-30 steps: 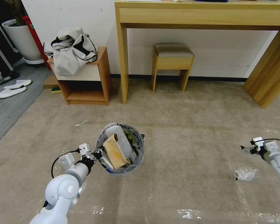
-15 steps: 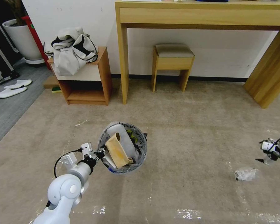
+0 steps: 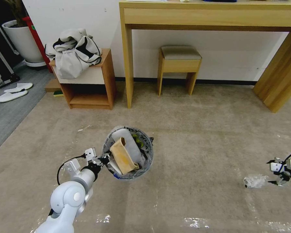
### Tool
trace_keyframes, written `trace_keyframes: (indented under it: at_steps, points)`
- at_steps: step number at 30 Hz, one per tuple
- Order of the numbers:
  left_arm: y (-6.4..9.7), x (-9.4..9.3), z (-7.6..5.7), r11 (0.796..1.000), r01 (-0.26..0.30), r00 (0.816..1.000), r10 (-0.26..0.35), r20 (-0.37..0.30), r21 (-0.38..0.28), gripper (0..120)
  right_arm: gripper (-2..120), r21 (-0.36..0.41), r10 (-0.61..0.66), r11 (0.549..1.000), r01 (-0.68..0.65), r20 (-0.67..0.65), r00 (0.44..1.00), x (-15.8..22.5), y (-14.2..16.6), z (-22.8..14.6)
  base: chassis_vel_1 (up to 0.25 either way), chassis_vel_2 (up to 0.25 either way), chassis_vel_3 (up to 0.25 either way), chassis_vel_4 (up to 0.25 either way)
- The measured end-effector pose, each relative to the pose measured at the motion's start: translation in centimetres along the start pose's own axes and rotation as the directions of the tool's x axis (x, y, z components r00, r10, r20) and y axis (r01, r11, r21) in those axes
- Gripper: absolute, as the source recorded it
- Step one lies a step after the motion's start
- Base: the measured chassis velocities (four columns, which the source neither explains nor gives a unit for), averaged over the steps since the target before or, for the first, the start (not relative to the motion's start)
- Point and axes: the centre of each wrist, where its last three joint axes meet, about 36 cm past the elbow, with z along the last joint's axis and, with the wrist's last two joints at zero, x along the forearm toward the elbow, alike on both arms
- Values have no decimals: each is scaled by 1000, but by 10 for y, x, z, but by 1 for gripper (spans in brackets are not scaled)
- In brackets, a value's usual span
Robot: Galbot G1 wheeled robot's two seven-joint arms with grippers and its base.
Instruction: Pick up the trash bin and place the garbage on the floor into it.
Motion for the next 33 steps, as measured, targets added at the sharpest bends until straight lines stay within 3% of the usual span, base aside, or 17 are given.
trace_keyframes:
  at_steps: [11, 33]
  points:
    - [0, 0, 2, 1000, -16, 1000, 16, 2, 5, 0, 100, -2, 13, 1000, -13, -31, 999, -25, 8, -16, 0, 0, 0, 0]
    - [8, -12, 0, 1000, -23, 1000, 23, -5, 3, 0, 100, -106, 61, 992, -62, -16, 998, -62, 28, -32, 0, 0, 0, 0]
